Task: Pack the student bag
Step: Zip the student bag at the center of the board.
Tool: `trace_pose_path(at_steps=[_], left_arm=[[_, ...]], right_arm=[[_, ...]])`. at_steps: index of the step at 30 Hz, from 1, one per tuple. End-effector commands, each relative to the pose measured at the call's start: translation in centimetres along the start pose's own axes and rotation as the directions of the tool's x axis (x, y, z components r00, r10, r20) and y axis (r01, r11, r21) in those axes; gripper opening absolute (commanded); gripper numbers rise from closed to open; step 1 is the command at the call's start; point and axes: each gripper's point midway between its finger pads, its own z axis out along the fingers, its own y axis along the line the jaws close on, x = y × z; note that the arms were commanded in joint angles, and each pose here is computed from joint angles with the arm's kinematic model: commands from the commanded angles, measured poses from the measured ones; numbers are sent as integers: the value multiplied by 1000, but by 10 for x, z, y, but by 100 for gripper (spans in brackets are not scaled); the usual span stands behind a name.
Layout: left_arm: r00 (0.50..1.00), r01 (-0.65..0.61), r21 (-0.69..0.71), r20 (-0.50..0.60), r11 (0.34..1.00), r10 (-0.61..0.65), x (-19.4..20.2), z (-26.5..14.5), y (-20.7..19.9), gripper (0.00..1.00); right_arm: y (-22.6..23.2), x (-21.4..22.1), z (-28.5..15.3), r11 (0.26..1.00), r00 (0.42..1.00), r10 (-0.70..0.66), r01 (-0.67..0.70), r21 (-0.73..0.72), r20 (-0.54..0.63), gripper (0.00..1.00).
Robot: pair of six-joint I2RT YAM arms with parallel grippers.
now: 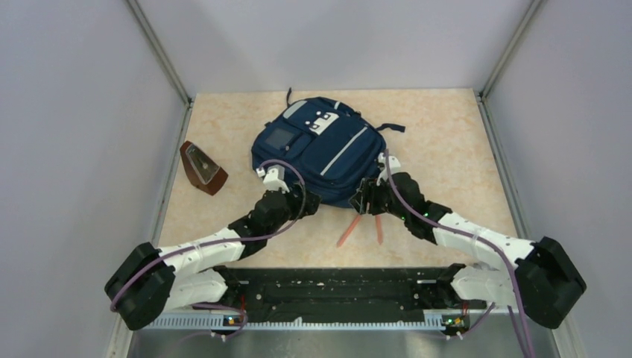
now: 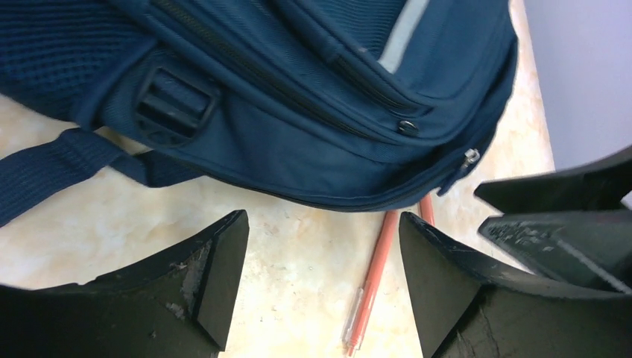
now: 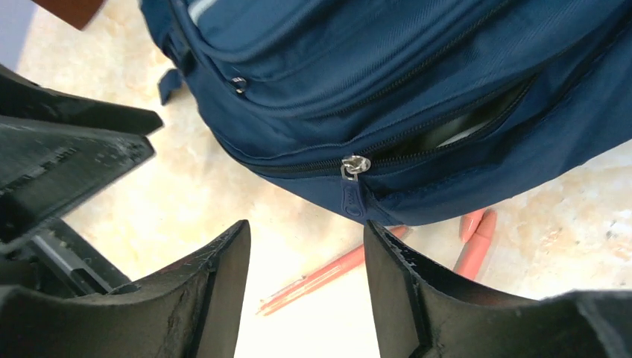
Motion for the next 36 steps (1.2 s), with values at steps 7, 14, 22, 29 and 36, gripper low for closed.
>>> trace_pose_path(at_steps=[7,14,22,29,36], left_arm=[[983,181,-85,6,980,-181,-8,7,35,80],[976,218,-70,16,974,-217,-12,14,39,80],[964,266,-70,17,962,-265,-11,28,47,79],[962,272,-65,-20,960,-273,-5,43,46,78],[962,268,-65,-33,961,-270,-3,55,45,58]], right_arm=[[2,12,24,992,1000,-24,22,125,15,53],[-9,10,26,982,999,-34,27,185,33,53],[-9,-5,36,971,997,-64,55,234,33,49],[-14,-8,41,961,997,-75,62,269,35,45],[-23,-15,44,943,993,-109,87,321,50,29]])
